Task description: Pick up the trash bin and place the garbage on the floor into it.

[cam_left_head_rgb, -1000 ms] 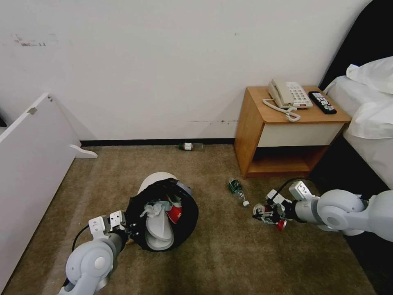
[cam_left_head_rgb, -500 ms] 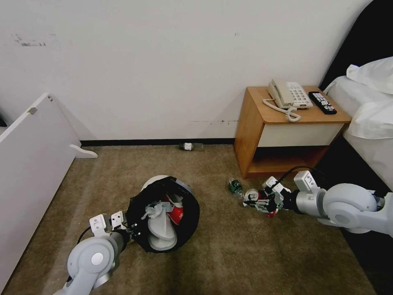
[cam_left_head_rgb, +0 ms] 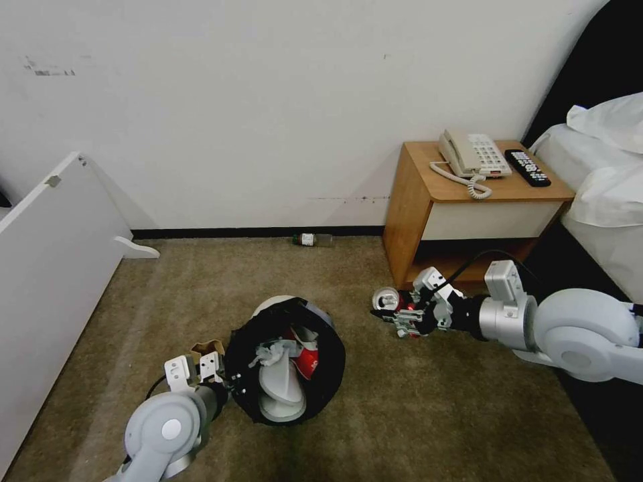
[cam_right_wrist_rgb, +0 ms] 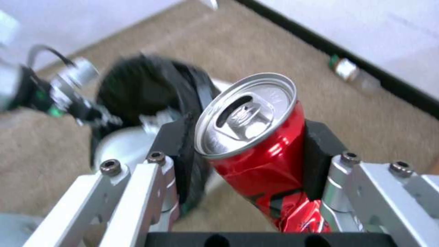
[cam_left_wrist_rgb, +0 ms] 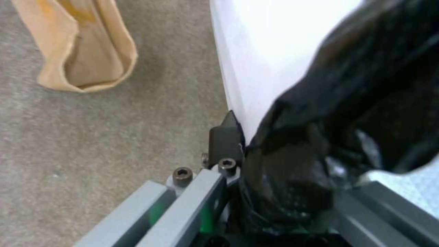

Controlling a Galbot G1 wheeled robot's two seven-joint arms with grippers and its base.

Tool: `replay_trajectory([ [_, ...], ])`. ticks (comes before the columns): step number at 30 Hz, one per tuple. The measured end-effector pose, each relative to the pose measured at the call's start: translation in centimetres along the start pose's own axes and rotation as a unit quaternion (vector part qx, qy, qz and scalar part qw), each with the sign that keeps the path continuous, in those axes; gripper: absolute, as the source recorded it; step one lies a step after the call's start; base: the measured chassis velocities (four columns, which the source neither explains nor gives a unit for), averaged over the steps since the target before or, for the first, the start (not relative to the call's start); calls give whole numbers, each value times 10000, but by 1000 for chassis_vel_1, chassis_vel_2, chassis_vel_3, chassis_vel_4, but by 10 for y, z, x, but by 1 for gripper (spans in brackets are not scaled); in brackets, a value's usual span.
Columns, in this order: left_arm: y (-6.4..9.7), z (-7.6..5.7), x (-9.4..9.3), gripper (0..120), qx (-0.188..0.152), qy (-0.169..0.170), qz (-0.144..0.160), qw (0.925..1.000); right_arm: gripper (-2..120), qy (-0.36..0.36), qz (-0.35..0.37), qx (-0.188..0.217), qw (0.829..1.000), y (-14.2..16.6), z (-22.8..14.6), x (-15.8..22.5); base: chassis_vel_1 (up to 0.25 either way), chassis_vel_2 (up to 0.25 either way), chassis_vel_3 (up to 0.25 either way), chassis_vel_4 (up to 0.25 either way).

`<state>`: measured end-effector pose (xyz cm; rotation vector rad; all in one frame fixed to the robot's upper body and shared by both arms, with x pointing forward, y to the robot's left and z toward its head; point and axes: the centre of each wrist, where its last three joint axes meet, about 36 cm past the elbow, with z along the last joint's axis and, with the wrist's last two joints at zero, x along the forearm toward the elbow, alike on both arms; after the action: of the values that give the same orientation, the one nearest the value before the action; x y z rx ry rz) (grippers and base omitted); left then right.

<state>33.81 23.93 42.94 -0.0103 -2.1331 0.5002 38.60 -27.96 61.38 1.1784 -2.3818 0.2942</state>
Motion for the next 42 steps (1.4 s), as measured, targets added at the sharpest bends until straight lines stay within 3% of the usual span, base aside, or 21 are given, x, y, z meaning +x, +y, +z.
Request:
replay_trajectory([
  [6, -8, 4, -7, 0, -39, 162, 82, 9998, 43, -409, -286, 141, 9987, 15, -28, 2, 0, 0, 0, 0],
  [14, -23, 12, -15, 0, -47, 396, 292, 9988, 43, -691, -912, 182, 9933, 24, -33, -4, 0, 0, 0, 0],
  [25, -43, 8, -27, 0, -66, 534, 574, 9969, 43, -825, -1700, 176, 9818, 31, -28, -18, 0, 0, 0, 0],
  [28, -55, 5, -36, 0, -111, 550, 683, 9961, 43, -830, -1955, 104, 9771, 37, -28, -21, 0, 0, 0, 0],
  [42, -62, -1, -42, 0, -132, 552, 754, 9955, 43, -575, -2298, 56, 9715, 47, -15, -28, 0, 0, 0, 0],
])
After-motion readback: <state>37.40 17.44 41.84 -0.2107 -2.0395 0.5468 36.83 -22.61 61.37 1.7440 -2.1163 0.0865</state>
